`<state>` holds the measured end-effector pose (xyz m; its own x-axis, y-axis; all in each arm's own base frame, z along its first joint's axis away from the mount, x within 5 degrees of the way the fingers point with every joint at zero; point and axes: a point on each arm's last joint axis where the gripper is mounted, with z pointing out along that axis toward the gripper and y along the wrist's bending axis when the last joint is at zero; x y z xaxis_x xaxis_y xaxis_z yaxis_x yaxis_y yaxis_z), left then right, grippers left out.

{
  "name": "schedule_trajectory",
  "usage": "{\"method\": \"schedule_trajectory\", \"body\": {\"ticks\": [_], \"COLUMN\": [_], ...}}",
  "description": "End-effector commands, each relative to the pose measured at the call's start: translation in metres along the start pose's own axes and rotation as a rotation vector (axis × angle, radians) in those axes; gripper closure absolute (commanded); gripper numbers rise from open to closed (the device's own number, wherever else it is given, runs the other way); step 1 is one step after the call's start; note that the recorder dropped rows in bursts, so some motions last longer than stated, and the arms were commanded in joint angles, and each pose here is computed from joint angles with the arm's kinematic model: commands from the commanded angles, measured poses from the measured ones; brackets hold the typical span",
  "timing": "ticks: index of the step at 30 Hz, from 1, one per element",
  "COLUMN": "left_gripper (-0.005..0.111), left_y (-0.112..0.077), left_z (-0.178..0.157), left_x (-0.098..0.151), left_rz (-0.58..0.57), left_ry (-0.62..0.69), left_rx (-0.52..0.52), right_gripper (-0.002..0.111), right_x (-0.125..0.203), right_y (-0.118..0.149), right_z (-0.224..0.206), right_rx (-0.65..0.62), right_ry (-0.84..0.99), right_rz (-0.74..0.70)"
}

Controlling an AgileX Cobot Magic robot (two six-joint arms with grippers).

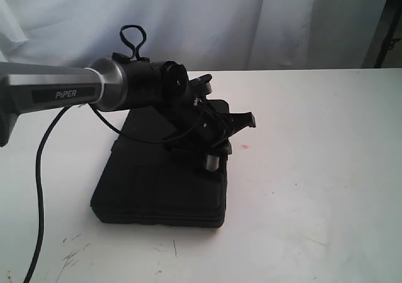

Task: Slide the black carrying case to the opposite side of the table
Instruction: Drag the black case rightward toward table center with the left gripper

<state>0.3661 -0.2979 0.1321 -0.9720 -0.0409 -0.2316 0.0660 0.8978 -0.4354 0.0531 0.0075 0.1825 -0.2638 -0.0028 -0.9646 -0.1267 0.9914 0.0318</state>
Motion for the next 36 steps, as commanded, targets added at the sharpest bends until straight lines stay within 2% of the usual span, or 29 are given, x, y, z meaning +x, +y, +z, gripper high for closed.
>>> {"method": "schedule_trajectory", "body": {"ticks": [1, 12, 22, 36], "left_gripper": [0.107, 0.107, 0.107, 0.107], "left_y": [-0.017, -0.025, -0.049, -0.063], "left_z": [-0.006, 0.016, 0.027, 0.032], "left_x": [-0.003, -0.006, -0.01, -0.019], "left_rz": [-0.05, -0.085, -0.081, -0.101], "left_ry": [-0.072, -0.019, -0.065, -0.131], "left_rx": [0.082, 0.074, 0.12, 0.176], "right_gripper": [0.108, 0.108, 0.108, 0.108], "right_x": [0.001, 0.001, 0.001, 0.001], "right_y": [0.0, 0.0, 0.0, 0.0], "right_z": [0.0, 0.0, 0.0, 0.0], "right_rx": [0.004, 0.004, 0.004, 0.004], "right_ry": [-0.006, -0.006, -0.006, -0.006], "right_rz": [0.008, 0.008, 0.008, 0.008]}}
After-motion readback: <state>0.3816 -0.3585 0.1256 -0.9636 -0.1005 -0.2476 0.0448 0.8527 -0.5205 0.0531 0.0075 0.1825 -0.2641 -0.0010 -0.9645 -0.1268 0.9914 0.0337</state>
